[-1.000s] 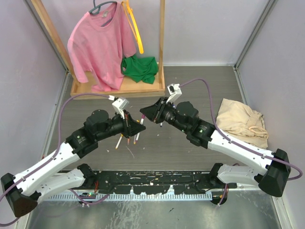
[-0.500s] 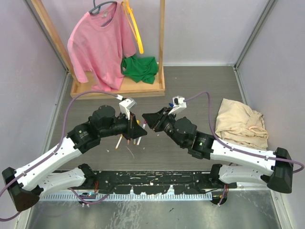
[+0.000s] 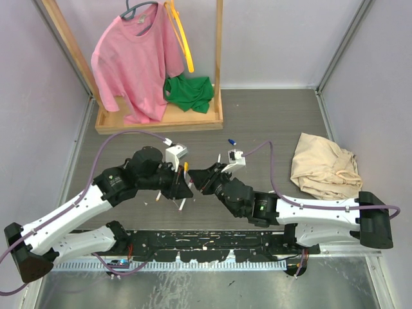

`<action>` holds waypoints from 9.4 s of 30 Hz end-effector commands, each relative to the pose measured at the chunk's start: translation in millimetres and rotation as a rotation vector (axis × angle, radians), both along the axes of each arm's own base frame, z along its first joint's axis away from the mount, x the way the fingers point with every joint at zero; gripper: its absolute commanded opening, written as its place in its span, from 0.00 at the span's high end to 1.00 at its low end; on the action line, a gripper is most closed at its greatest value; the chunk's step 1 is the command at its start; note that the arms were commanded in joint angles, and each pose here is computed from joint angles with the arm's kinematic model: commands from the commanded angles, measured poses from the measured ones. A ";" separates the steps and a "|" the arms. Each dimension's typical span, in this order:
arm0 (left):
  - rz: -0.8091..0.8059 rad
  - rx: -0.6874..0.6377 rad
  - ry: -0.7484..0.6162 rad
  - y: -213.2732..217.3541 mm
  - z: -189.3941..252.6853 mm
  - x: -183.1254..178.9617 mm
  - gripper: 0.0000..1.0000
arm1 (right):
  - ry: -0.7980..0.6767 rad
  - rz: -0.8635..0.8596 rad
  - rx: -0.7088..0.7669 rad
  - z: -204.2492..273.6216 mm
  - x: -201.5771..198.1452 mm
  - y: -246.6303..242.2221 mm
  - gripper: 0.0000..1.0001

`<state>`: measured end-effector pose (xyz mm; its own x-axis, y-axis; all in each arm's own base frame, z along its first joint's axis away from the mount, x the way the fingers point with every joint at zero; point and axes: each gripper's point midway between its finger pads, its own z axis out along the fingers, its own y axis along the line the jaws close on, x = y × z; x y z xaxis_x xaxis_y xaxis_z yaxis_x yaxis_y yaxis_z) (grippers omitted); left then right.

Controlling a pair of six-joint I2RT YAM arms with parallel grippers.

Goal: Insert the pens into the pen caps
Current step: Insert the pen cap onto the pen, then place the pen at the center of the board, then pick up the pen from the center of the board, then move the pen cap to the center of the board.

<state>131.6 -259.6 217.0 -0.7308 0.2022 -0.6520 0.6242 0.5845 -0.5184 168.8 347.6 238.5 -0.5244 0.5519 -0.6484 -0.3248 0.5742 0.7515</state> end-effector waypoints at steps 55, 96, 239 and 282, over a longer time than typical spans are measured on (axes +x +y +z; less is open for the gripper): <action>0.459 0.523 0.096 -2.4 -164.3 132.8 1.00 | 0.037 -0.183 -0.346 -6.8 12.1 -128.8 0.42; 0.365 0.292 -0.127 -5.0 -56.2 140.1 0.69 | 0.155 -0.115 -0.546 -30.1 52.2 -132.4 0.43; 0.362 -0.370 -0.293 9.8 89.3 77.7 1.00 | -0.213 0.250 0.113 83.3 14.4 8.8 0.92; 0.288 0.100 -0.361 105.6 22.5 20.8 1.00 | 0.212 0.214 -1.067 -148.1 267.3 -150.1 0.52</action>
<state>152.6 -162.5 226.2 -0.5334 0.1124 -0.8383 0.5631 0.7868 -0.2527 408.3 196.2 73.0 -0.7678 -0.2749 -0.5787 -0.3364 0.9417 -0.0011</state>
